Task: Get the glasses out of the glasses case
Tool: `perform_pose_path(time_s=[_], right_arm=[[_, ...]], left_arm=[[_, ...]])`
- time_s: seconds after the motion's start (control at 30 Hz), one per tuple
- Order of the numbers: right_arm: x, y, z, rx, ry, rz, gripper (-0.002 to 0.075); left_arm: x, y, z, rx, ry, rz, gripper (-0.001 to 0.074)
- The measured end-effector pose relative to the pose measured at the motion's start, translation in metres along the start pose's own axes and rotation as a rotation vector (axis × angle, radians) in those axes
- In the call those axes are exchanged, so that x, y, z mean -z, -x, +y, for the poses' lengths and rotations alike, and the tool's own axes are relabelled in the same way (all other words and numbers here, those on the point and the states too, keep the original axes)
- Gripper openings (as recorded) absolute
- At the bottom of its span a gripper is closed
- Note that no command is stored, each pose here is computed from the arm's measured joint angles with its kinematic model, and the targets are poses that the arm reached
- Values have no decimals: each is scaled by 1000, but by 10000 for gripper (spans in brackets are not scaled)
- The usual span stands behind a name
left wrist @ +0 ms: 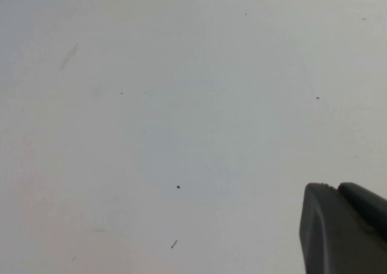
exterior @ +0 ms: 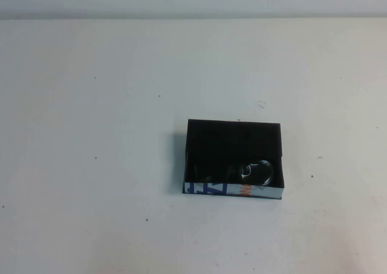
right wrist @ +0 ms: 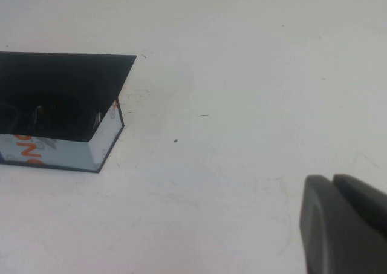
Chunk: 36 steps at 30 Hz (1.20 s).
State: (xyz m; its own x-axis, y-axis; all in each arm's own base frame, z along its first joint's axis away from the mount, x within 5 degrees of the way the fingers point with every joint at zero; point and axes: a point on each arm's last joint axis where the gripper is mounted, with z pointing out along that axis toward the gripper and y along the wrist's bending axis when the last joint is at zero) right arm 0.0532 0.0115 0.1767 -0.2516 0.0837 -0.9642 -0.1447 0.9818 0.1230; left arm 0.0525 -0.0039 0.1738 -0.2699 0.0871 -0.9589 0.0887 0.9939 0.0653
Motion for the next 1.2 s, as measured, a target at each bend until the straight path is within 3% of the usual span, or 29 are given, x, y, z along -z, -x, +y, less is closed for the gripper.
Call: perform_pose_path(time_s=[1.0,1.2], right_arm=[[0,0,0,0,0,1,-18],[0,0,2,-87,27,-1,-18]], left_arm=[[0,0,0,0,0,0,-4],[0,0,0,0,0,0,-4]])
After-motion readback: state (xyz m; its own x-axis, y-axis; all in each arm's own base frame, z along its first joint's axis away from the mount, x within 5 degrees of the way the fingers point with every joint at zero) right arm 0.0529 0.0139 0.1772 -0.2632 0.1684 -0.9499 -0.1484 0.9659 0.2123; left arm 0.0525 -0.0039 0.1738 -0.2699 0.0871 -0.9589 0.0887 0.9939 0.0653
